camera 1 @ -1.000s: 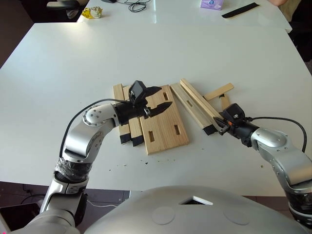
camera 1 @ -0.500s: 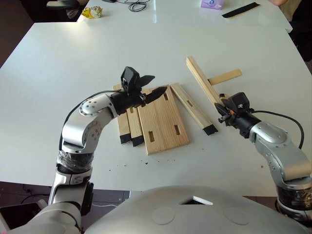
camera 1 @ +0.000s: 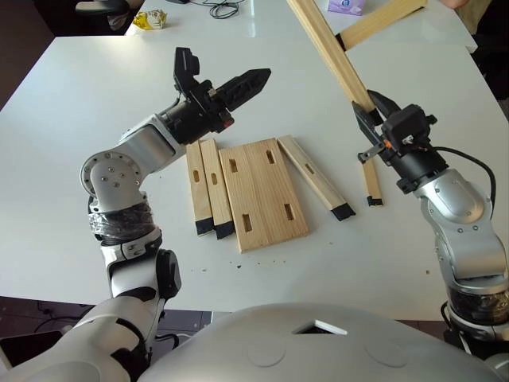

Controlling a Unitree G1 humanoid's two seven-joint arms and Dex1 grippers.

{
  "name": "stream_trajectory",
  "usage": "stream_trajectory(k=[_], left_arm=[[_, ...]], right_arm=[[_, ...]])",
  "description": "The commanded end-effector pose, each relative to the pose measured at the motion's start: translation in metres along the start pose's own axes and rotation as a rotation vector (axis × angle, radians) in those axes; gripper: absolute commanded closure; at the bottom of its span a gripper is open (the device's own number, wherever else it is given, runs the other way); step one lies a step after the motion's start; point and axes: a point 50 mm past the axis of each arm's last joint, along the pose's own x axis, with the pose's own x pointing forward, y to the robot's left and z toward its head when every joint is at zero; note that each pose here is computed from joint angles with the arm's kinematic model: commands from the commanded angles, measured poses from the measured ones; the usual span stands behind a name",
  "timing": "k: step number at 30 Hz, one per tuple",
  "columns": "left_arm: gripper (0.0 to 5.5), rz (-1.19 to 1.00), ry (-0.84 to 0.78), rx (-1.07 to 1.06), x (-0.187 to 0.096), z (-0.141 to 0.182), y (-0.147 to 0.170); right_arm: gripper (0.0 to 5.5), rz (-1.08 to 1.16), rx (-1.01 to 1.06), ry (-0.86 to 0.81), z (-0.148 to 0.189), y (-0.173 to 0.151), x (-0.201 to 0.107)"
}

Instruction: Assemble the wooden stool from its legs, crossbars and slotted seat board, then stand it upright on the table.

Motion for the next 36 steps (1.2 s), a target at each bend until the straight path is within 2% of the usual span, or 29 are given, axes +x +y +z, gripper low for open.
stream_trajectory(k=[1, 19, 26, 36], left_arm=[[2.09, -0.024, -0.04, -0.022, 0.007, 0.006, -0.005], [2.09, -0.15, -0.099, -0.064, 0.027, 0.02, -0.029], [1.02, -0.156, -0.068, -0.045, 0.026, 0.016, -0.032], [0.99, -0.147, -0.089, -0.091, 0.025, 0.023, -0.026]], right_arm=[[4.48, 0.052, 0.06, -0.069, 0.017, 0.002, 0.004], [4.48, 0.158, 0.138, -0.071, 0.017, 0.017, 0.012], [4.48, 0.166, 0.131, -0.08, 0.019, 0.016, 0.012], [4.48, 0.193, 0.121, -0.088, 0.023, 0.02, 0.005]])
